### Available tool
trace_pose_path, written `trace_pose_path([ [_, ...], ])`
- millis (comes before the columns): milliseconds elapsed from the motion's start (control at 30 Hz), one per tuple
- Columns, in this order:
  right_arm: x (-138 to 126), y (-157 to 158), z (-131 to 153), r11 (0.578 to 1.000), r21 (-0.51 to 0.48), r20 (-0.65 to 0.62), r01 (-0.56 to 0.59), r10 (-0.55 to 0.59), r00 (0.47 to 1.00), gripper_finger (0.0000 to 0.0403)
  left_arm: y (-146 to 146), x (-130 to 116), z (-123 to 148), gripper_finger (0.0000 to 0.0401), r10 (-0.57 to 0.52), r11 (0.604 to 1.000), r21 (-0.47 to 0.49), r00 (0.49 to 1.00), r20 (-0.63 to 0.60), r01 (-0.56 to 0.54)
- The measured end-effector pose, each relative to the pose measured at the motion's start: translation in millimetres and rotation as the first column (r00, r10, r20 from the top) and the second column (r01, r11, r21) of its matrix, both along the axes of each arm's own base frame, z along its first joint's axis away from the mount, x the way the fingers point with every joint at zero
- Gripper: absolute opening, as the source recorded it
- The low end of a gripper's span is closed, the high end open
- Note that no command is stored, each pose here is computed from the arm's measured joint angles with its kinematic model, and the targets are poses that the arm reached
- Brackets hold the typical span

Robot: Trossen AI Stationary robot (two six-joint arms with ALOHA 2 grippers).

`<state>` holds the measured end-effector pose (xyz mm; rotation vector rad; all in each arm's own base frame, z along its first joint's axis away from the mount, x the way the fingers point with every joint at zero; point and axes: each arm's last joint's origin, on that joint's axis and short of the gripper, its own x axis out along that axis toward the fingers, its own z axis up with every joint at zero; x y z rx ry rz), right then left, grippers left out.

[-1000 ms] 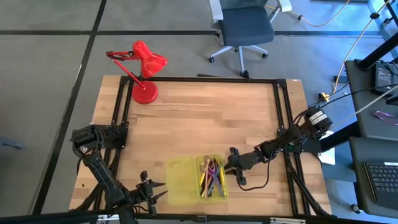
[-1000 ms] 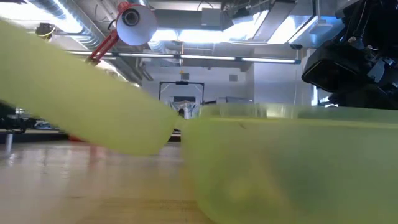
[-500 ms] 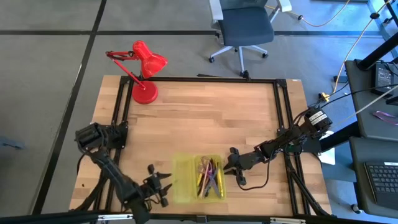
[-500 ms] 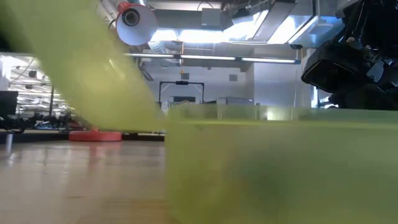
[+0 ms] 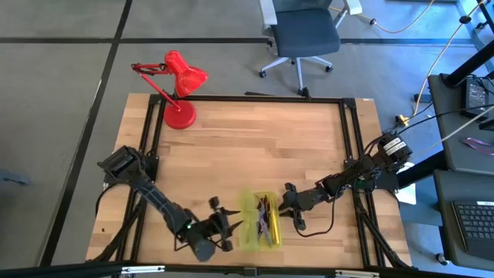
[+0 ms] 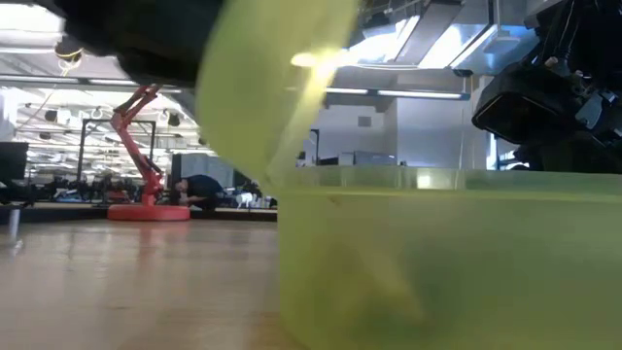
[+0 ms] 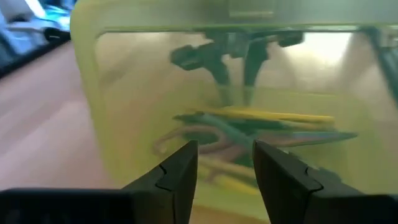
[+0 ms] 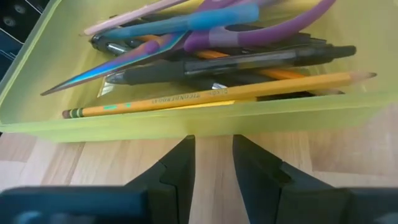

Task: Pick & place school supplies into a supply box
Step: Close the yellow supply box

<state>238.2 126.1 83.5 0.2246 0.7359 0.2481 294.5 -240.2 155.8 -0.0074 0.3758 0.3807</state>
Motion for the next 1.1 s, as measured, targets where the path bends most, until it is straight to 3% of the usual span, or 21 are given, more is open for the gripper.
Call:
trace_pose_path([
  [367, 0, 0, 0, 1.0, 0.003, 0.002, 0.002, -0.002, 1.0, 0.0114, 39, 42, 1, 0.0146, -0.202, 0.966, -0.183, 0.974, -0.098, 0.182],
  [733, 2, 1, 2, 0.997, 0.06, 0.015, 0.042, -0.043, 0.999, 0.0114, 85, 68, -2, 0.0148, -0.428, 0.887, -0.272, 0.883, -0.19, 0.372],
  [967, 2, 1, 3, 0.993, 0.089, 0.009, 0.072, -0.073, 0.997, 0.0114, 102, 74, -3, 0.0147, -0.486, 0.856, -0.311, 0.85, -0.206, 0.414],
  [1100, 3, 1, 3, 0.992, 0.095, 0.012, 0.088, -0.089, 0.996, 0.0114, 107, 74, -4, 0.015, -0.482, 0.858, -0.322, 0.844, -0.236, 0.4],
])
